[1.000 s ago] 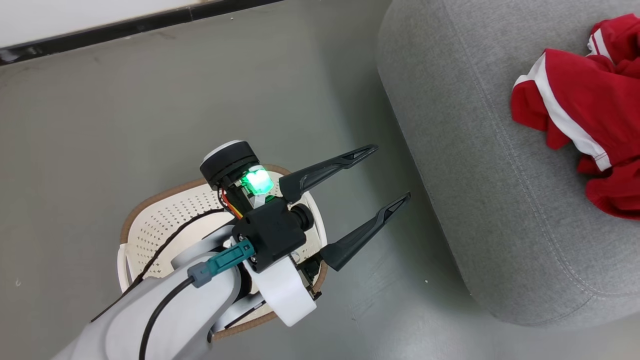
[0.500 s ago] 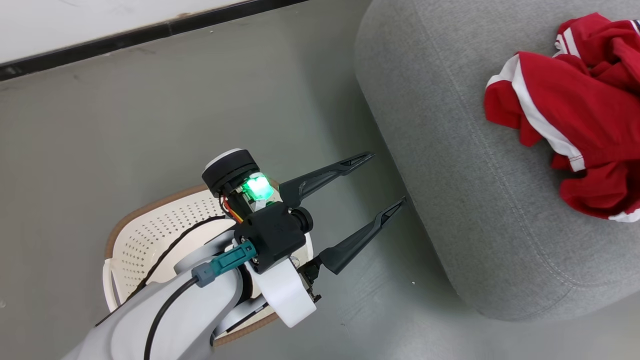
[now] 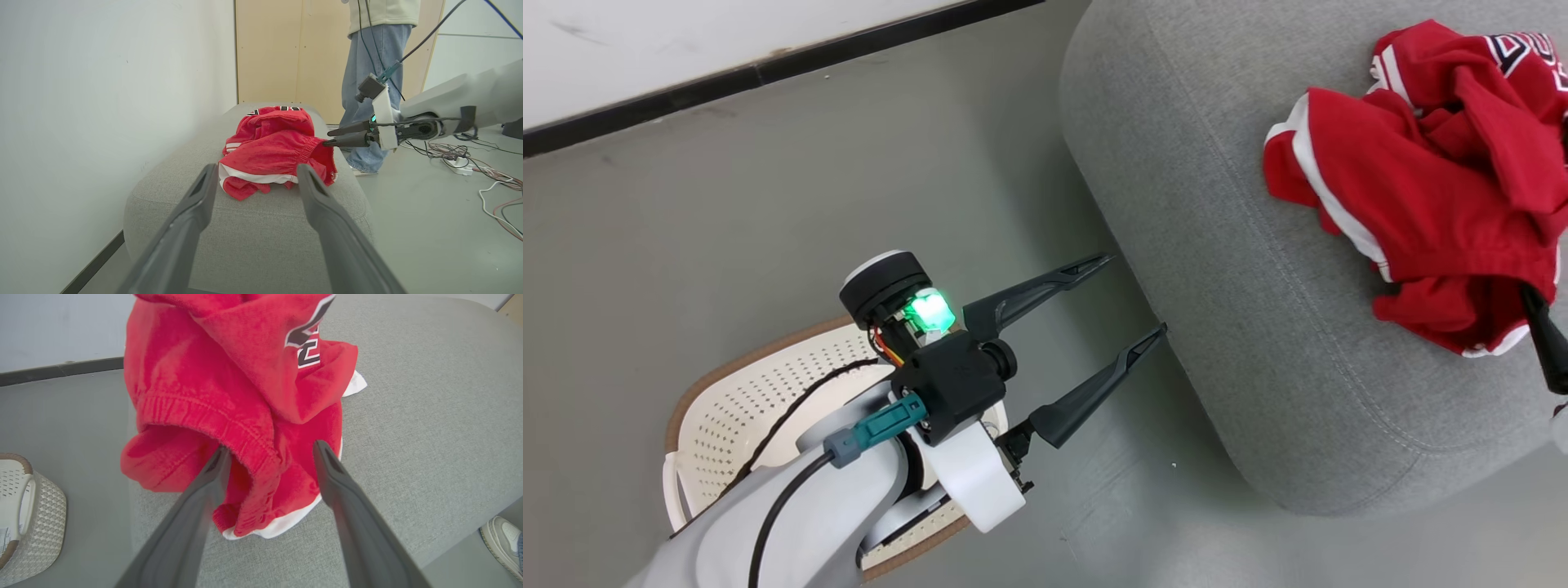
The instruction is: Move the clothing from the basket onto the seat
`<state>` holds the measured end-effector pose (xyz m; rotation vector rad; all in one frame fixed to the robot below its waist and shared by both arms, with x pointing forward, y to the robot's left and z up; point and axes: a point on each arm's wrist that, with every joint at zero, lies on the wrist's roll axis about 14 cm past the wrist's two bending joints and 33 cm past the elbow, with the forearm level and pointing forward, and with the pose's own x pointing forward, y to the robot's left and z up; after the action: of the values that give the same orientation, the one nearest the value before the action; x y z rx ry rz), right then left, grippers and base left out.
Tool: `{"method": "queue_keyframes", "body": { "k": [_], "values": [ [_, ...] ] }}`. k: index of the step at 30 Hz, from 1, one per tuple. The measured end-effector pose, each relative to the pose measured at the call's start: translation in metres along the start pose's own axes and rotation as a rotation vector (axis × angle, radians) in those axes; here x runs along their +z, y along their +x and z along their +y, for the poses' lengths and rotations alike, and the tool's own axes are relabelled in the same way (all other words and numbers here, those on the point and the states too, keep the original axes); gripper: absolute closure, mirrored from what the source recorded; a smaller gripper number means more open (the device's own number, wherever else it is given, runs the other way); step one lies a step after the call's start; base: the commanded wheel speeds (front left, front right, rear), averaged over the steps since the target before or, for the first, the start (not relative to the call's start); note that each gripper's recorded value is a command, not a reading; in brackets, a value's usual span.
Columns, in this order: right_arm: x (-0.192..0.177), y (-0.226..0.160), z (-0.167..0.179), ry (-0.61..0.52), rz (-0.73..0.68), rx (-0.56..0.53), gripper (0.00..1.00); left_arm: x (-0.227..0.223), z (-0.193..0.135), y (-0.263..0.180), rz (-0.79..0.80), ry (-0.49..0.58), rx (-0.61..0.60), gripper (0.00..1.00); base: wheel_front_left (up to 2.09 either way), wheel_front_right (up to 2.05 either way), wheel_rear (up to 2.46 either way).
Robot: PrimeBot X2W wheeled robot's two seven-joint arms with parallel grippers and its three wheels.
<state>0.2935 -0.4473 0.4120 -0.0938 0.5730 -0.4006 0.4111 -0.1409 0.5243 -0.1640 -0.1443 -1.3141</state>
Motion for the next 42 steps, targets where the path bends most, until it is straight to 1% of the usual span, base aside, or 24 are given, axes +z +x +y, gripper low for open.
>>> {"method": "queue_keyframes", "body": {
  "k": [8, 11, 18, 24, 27, 28, 32, 38, 42],
  "values": [
    [0.010, -0.011, 0.005, 0.011, -0.008, 0.045, 0.00, 0.003, -0.004, 0.006, -0.010, 0.004, -0.015, 0.00, 0.00, 0.00, 0.00],
    [0.015, -0.015, 0.004, -0.010, -0.018, 0.058, 0.00, 0.006, -0.004, 0.007, -0.020, 0.007, -0.013, 0.00, 0.00, 0.00, 0.00],
    [0.046, -0.022, 0.006, -0.058, -0.101, 0.099, 0.00, 0.007, -0.001, 0.005, -0.017, 0.005, 0.015, 0.00, 0.00, 0.00, 0.00],
    [0.076, -0.024, 0.020, -0.090, -0.195, 0.152, 0.00, 0.009, 0.005, -0.002, -0.015, 0.007, 0.065, 0.00, 0.00, 0.00, 0.00],
    [0.092, -0.023, 0.027, -0.114, -0.246, 0.173, 0.00, 0.011, 0.011, -0.007, -0.015, 0.010, 0.106, 0.00, 0.00, 0.00, 0.00],
    [0.109, -0.022, 0.031, -0.123, -0.299, 0.182, 0.00, 0.012, 0.017, -0.012, -0.013, 0.014, 0.140, 0.00, 0.00, 0.00, 0.00],
    [0.138, -0.019, 0.043, -0.126, -0.386, 0.203, 0.00, 0.014, 0.031, -0.025, -0.005, 0.027, 0.222, 0.00, 0.00, 0.00, 0.00],
    [0.163, -0.013, 0.075, -0.123, -0.474, 0.261, 0.00, 0.016, 0.057, -0.053, 0.012, 0.042, 0.374, 0.00, 0.00, 0.00, 0.00],
    [0.174, -0.010, 0.098, -0.124, -0.513, 0.301, 0.00, 0.016, 0.069, -0.076, 0.029, 0.058, 0.461, 0.00, 0.00, 0.00, 0.00]
  ]
}}
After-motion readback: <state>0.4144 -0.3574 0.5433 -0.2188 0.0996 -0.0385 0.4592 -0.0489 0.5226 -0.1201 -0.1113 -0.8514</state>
